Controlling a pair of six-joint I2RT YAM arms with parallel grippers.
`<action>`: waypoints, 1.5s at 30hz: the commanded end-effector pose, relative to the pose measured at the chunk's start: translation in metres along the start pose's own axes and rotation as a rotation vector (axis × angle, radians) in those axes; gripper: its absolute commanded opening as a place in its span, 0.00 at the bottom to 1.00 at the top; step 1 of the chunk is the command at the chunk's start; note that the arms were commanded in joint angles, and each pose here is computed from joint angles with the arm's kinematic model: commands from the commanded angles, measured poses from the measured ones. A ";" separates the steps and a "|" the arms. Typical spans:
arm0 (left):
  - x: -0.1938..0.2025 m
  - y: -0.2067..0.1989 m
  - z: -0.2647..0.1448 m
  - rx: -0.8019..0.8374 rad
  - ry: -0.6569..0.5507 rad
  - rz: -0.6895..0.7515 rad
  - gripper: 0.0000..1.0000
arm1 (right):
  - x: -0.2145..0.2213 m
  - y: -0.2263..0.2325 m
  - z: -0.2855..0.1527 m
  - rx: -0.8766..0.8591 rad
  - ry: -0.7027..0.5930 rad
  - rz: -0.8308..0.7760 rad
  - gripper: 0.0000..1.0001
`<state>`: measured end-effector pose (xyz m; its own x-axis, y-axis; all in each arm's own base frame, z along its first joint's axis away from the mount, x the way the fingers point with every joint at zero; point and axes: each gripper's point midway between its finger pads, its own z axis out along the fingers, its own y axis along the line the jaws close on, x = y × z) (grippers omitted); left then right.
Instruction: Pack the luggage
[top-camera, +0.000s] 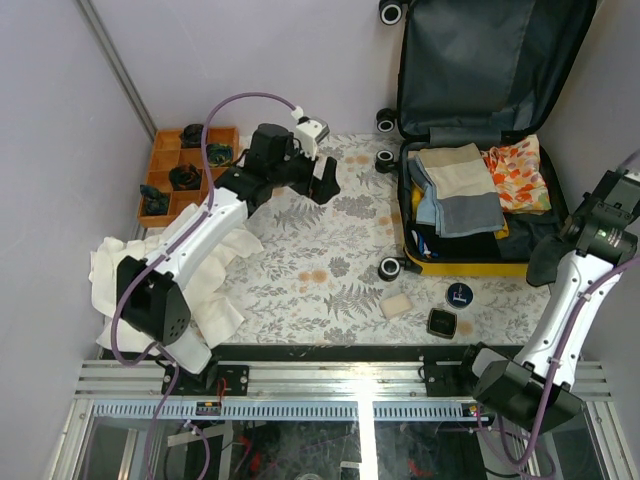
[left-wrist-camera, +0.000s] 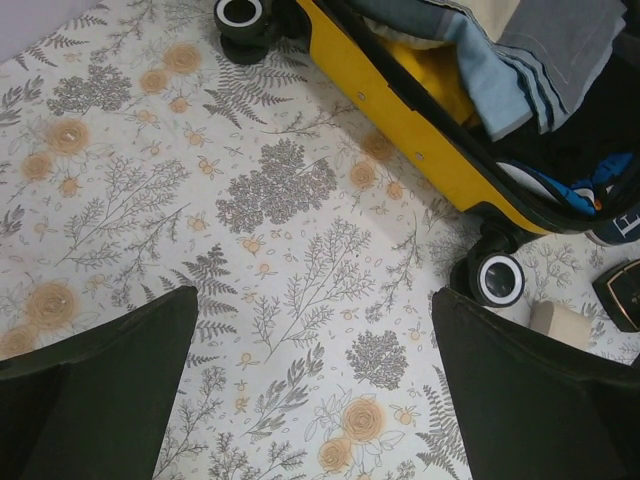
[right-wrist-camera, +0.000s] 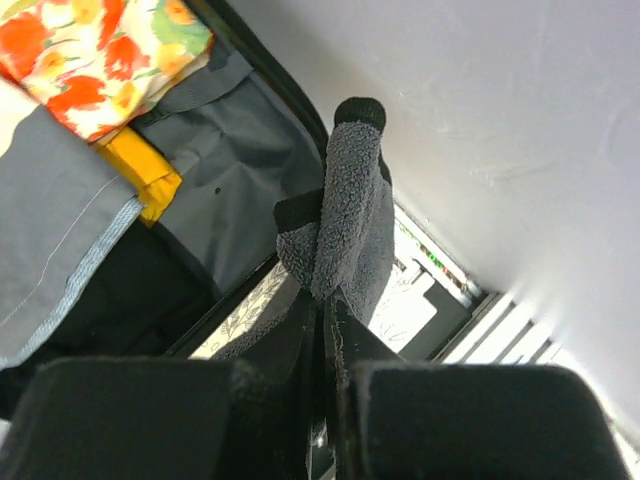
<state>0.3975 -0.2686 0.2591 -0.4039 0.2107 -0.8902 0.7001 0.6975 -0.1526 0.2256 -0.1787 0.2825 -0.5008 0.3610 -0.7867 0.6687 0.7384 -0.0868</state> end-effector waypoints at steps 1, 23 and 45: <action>-0.004 0.010 0.004 0.002 0.022 0.009 1.00 | -0.009 -0.018 -0.007 0.134 -0.114 0.232 0.00; -0.018 0.052 0.025 -0.047 0.053 -0.035 1.00 | -0.011 0.094 0.161 -0.028 -0.062 0.424 0.00; -0.003 0.065 0.032 -0.073 0.096 -0.033 1.00 | -0.011 0.150 0.197 -0.199 -0.007 0.373 0.53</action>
<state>0.4634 -0.2515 0.2362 -0.5092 0.2387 -0.8269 0.6322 0.7556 -0.1713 0.4178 -0.1879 0.0963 -0.2794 0.6883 -0.6695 0.7890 0.5619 0.2484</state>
